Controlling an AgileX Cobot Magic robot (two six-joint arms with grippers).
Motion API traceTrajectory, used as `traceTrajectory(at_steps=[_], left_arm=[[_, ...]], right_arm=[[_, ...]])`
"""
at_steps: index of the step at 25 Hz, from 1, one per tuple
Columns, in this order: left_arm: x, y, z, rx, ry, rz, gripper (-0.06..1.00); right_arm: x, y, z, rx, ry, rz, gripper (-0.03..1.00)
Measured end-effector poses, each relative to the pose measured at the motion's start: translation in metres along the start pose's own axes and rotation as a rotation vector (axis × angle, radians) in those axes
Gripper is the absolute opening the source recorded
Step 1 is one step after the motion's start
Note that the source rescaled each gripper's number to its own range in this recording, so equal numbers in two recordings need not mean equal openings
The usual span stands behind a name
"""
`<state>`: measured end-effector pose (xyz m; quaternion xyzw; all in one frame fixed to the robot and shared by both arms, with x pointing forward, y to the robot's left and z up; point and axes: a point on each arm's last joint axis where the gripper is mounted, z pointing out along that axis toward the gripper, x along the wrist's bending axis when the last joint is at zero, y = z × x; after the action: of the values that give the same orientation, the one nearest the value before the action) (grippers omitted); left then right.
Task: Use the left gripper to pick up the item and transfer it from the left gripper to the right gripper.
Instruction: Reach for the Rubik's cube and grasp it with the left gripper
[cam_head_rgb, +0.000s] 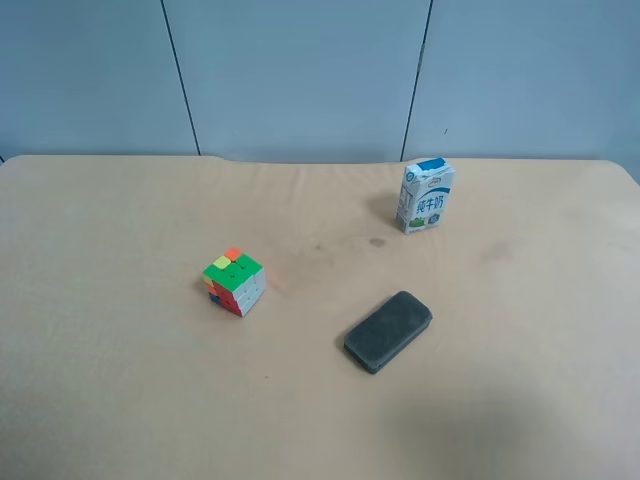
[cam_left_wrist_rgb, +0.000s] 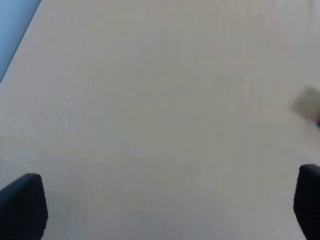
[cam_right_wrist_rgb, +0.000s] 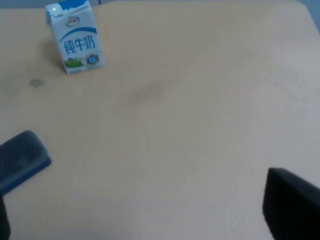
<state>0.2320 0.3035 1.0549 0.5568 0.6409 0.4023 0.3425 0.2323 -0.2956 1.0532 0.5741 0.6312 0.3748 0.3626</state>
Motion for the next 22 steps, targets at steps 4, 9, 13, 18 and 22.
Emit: traceTrajectory(at_steps=[4,9,13,18,22], left_arm=[[0.000,0.000,0.000,0.000,0.000,0.000,1.00],[0.000,0.000,0.000,0.000,0.000,0.000,1.00],[0.000,0.000,0.000,0.000,0.000,0.000,1.00],[0.000,0.008,0.004,0.060,0.001,0.001,1.00],[-0.001,0.033,0.012,0.168,-0.010,0.046,1.00]], right_arm=[[0.000,0.000,0.000,0.000,0.000,0.000,1.00],[0.000,0.000,0.000,0.000,0.000,0.000,1.00],[0.000,0.000,0.000,0.000,0.000,0.000,1.00],[0.000,0.000,0.000,0.000,0.000,0.000,1.00],[0.000,0.000,0.000,0.000,0.000,0.000,1.00]])
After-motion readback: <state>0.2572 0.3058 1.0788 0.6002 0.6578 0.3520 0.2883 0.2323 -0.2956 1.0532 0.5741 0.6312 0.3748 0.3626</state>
